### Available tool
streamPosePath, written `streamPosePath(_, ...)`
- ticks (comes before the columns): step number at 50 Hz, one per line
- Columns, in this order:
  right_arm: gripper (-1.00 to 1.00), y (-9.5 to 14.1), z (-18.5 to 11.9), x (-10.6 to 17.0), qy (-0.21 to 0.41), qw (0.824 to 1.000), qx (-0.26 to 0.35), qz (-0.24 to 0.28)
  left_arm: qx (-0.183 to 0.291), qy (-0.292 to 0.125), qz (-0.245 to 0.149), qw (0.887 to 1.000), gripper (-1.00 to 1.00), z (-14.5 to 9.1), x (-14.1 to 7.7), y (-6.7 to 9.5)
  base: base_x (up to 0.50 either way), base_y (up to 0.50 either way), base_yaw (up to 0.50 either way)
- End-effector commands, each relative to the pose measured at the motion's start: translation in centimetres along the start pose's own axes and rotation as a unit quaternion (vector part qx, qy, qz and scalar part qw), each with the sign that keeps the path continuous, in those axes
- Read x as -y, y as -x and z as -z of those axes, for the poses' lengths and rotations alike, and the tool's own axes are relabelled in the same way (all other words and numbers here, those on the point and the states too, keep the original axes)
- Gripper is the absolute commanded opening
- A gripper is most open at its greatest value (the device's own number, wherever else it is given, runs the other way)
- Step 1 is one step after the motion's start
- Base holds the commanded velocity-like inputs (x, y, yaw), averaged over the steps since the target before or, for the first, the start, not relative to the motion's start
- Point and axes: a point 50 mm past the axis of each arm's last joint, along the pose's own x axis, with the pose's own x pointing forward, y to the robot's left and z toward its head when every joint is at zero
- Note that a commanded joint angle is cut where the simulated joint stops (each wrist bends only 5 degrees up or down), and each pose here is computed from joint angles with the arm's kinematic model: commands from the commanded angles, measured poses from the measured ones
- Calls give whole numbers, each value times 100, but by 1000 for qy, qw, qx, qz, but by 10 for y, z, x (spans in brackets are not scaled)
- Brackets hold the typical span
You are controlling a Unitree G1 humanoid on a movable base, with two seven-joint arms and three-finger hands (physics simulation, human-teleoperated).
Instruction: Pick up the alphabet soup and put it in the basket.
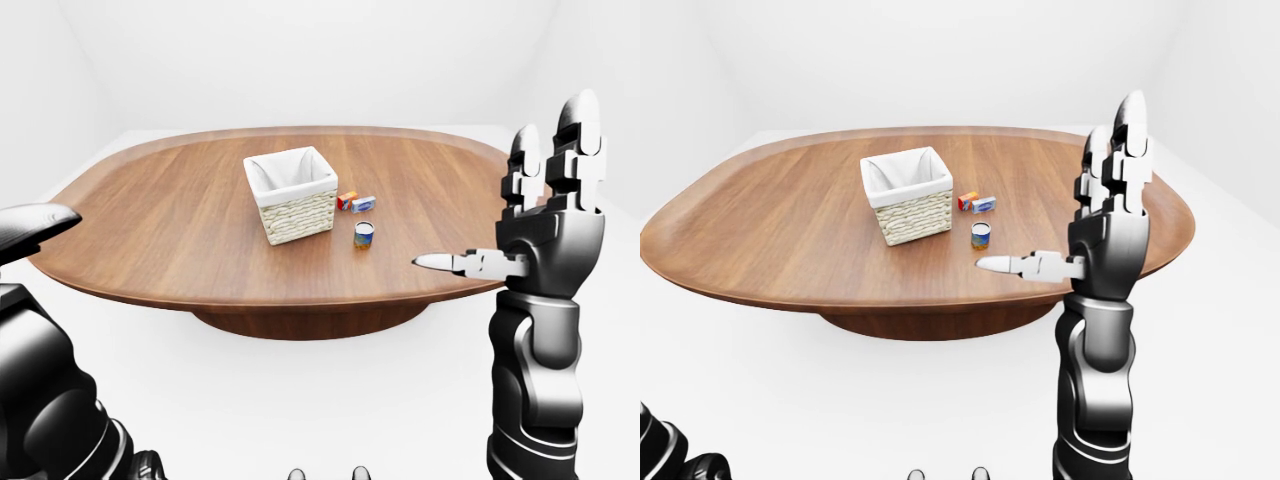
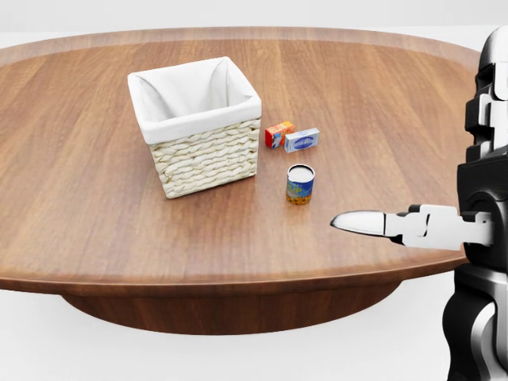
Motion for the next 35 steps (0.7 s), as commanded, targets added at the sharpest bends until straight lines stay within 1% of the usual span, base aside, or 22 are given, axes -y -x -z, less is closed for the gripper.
streamPosePath(1,100,-1,1,2,-2,1000,-1,7,-5,8,-5,1000,100,0,-1,0,0,0,0)
streamPosePath(23,100,-1,1,3,-3,1000,-1,8,-8,9,-6,1000,100,0,-1,0,0,0,0)
streamPosePath(24,100,-1,0,4,-16,1000,0,10,-9,8,-4,1000,100,1,-1,0,0,0,0)
streamPosePath(25,100,-1,1,5,-17,1000,-3,19,-3,25,-14,1000,100,-2,-1,-1,0,0,0)
streamPosePath(27,100,-1,2,5,-25,999,-5,20,-2,31,-16,999,100,-4,-1,-1,0,0,0)
streamPosePath(28,100,1,2,3,-22,1000,-6,15,-10,24,-11,1000,100,-1,0,0,0,0,0)
streamPosePath(30,100,1,2,3,-22,1000,-6,14,-11,23,-11,1000,100,0,0,0,0,0,0)
streamPosePath(31,100,2,-3,3,-38,999,2,8,-11,22,-11,1000,100,0,-1,0,0,0,0)
streamPosePath(32,100,1,-1,1,-27,1000,-2,6,-11,21,-10,1000,100,0,0,0,50,0,0)
streamPosePath(35,100,2,-1,1,-34,999,-3,7,-6,27,-10,1000,100,-3,1,0,50,0,0)
